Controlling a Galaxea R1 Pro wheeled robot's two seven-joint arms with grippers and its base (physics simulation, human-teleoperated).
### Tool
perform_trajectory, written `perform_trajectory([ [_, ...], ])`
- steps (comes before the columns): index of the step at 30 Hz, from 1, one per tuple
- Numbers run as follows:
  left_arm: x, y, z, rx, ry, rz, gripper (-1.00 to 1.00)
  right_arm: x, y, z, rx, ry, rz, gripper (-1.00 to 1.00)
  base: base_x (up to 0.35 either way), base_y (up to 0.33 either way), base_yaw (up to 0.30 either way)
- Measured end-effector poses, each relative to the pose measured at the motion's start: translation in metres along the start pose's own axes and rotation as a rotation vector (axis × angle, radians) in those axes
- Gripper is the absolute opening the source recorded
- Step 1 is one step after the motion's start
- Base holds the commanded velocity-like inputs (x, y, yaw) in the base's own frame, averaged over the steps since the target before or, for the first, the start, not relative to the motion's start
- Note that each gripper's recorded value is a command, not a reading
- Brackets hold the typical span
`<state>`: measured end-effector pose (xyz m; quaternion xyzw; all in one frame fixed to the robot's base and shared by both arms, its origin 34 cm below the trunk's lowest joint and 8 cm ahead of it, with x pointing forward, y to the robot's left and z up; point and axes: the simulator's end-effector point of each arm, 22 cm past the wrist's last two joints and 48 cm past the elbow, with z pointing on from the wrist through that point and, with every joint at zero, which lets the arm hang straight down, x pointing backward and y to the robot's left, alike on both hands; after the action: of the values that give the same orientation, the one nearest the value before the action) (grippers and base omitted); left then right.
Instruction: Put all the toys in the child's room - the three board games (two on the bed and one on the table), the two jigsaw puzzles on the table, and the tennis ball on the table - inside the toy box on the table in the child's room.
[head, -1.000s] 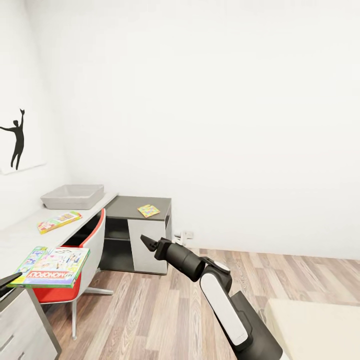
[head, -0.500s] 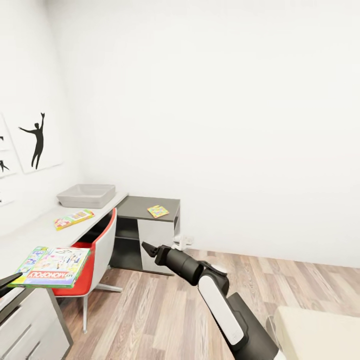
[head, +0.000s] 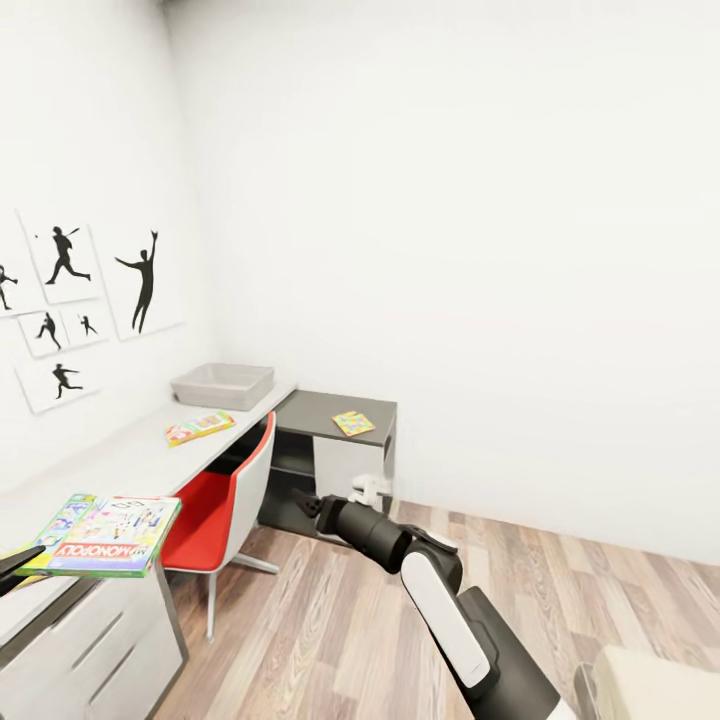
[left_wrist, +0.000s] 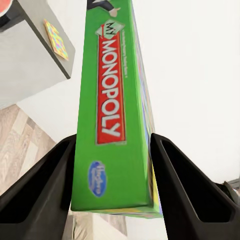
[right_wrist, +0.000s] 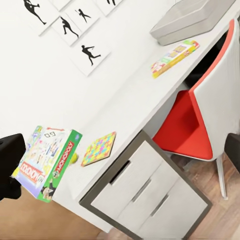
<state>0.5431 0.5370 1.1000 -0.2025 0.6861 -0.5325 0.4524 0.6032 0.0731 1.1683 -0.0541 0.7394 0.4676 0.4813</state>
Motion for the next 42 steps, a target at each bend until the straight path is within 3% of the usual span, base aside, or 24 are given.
perform_trajectory([
  [9,-0.002,-0.003,0.0,0.002,-0.001,0.009,-1.0,-0.001,-0.001,-0.001,0.0,-0.001,0.004,1.0,0.0,0.0,0.278],
  [13,-0.015,-0.017,0.004,0.014,-0.001,0.031,-1.0,-0.01,-0.004,-0.005,-0.011,-0.02,0.015,1.0,0.0,0.0,0.28],
  [18,-0.042,-0.061,0.011,0.035,0.008,0.117,-1.0,-0.018,-0.003,-0.009,-0.044,-0.036,0.016,1.0,0.0,0.0,0.28],
  [23,-0.034,-0.084,0.036,0.076,0.041,0.175,-1.0,-0.023,-0.01,-0.013,-0.039,-0.045,0.018,1.0,0.0,0.0,0.28],
  [28,-0.01,-0.089,0.064,0.13,0.065,0.166,-1.0,-0.032,-0.028,-0.022,-0.01,-0.057,0.009,1.0,0.0,0.0,0.22],
  [42,0.015,-0.086,0.09,0.169,0.076,0.128,-1.0,-0.034,-0.033,-0.025,-0.011,-0.058,0.008,1.0,0.007,-0.004,0.035],
])
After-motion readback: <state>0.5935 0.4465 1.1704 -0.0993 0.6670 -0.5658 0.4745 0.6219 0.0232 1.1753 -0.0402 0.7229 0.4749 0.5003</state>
